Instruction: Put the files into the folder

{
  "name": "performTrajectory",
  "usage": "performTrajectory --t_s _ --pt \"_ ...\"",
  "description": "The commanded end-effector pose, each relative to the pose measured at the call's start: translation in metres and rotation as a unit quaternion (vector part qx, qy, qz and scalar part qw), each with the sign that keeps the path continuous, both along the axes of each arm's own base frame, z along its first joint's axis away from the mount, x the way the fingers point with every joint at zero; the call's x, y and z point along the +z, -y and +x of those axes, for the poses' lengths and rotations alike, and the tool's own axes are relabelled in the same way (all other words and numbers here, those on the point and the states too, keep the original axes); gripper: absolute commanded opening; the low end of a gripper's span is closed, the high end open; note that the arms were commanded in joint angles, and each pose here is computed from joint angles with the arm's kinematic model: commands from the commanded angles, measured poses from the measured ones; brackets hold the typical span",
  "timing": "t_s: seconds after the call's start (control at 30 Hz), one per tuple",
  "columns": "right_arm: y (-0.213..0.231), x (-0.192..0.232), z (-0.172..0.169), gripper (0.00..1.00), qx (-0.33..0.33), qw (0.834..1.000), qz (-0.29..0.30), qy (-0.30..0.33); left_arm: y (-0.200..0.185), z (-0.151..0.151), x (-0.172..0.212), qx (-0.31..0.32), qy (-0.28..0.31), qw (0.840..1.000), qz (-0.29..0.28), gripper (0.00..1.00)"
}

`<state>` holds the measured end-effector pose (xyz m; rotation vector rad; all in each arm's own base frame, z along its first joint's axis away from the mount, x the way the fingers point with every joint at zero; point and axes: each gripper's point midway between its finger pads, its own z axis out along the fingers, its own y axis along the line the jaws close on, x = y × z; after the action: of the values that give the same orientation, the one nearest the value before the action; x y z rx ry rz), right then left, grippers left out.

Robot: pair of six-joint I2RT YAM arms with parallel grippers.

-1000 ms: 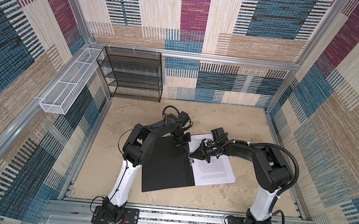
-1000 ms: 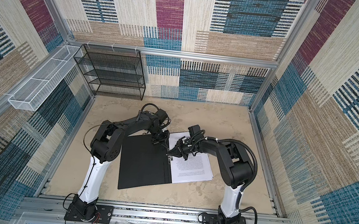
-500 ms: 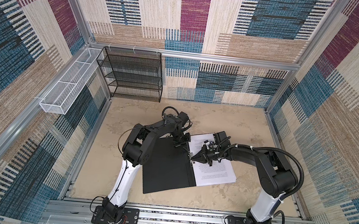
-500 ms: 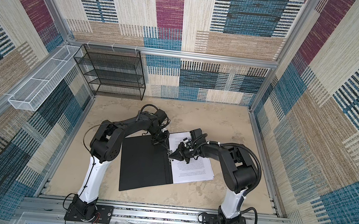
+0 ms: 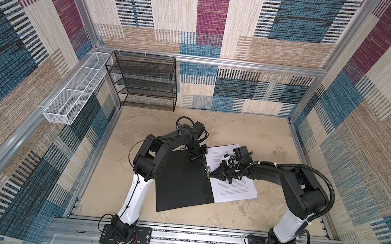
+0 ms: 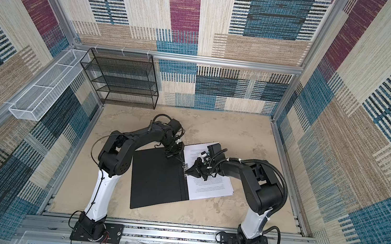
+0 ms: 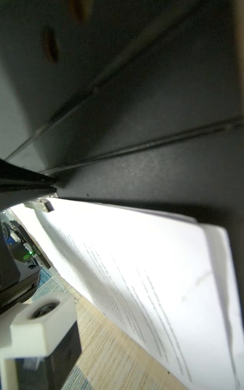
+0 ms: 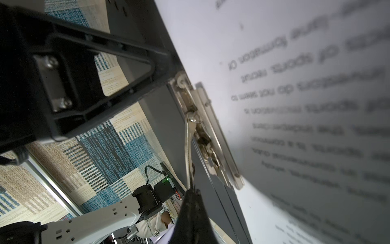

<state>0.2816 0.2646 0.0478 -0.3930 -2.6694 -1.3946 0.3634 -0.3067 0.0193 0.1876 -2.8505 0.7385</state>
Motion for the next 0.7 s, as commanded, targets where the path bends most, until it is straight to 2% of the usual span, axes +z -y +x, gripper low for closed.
performTrajectory --t_s 0.0,0.43,0.67 --pt "0.017 -0.025 -0.001 0.00 -0.026 0.998 -0.063 -0.006 -0.040 -0.006 -0.035 0.013 -0.007 0.993 0.119 0.00" --pt "0.035 -0.026 0.008 0.00 -0.084 0.991 -0.101 0.025 -0.047 -0.006 -0.044 0.013 -0.013 0.991 0.133 0.00" --pt "0.028 -0.027 0.010 0.00 -0.084 0.993 -0.077 0.024 -0.039 0.002 -0.046 0.001 -0.016 0.992 0.124 0.00"
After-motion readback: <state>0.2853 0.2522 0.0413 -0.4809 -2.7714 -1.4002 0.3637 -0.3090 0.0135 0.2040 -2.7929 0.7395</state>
